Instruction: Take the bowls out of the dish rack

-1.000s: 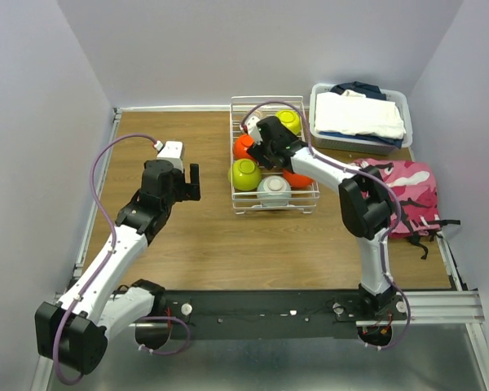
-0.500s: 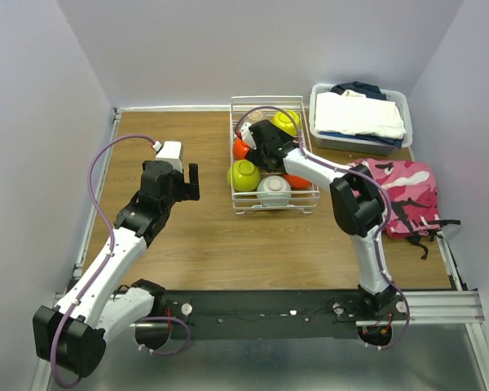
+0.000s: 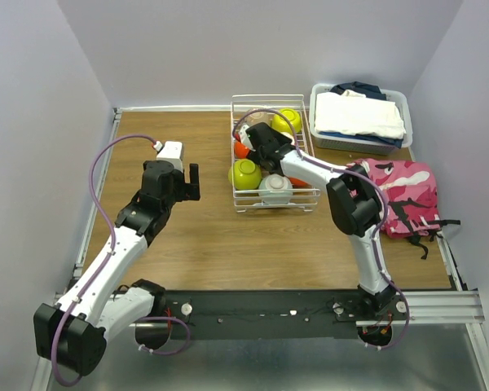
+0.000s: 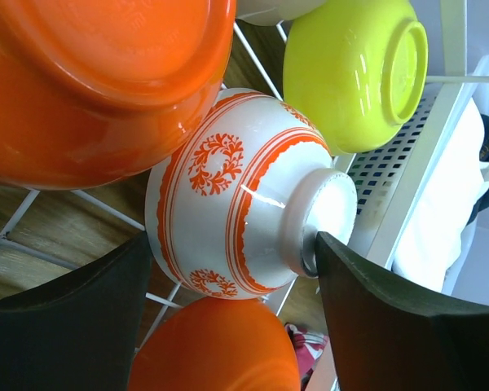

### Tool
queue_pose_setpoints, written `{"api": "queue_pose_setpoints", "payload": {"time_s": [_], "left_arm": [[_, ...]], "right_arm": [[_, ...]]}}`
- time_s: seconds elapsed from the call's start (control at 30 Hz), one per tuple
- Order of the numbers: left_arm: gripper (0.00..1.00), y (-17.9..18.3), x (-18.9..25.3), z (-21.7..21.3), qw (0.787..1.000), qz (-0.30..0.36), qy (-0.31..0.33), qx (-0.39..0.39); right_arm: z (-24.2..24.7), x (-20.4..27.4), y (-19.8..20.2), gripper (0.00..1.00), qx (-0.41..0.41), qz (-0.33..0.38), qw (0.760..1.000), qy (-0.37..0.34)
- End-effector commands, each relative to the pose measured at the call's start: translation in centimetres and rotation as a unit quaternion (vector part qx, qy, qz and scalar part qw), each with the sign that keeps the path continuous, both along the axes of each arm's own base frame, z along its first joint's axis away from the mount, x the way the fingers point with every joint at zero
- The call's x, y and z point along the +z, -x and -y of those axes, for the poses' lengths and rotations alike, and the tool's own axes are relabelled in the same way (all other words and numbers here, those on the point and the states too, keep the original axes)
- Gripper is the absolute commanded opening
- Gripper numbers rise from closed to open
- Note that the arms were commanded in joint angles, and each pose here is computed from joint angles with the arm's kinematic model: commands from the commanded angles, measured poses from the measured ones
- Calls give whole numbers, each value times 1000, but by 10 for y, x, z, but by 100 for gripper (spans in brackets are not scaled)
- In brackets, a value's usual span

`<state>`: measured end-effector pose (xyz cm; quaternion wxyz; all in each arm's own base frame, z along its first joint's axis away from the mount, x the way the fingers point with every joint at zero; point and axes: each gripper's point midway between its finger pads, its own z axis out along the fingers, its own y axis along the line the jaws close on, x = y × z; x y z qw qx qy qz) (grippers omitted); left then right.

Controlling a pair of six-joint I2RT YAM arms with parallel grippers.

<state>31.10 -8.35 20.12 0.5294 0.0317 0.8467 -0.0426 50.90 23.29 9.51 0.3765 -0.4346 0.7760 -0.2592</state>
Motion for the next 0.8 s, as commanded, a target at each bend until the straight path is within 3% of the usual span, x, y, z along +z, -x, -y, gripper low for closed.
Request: {"api": "queue_pose_setpoints", "payload": {"time_s": [0.0,0.27,0.57,0.77], "left_arm": [[99,2,-5,4,1000,-9,1,-8],[99,2,-6,5,1000,-13,1,-10],[99,2,-5,5,1000,-12,2,-11],[99,3,-5,5,1000,-12,3,-13]], "right_arm": [[30,-2,4,75,-32,-6,999,29],[28,30,2,52,-32,28,999,8],[20,55,1,49,-23,50,998,-26],[10,68,2,40,-14,56,996,-75]]}}
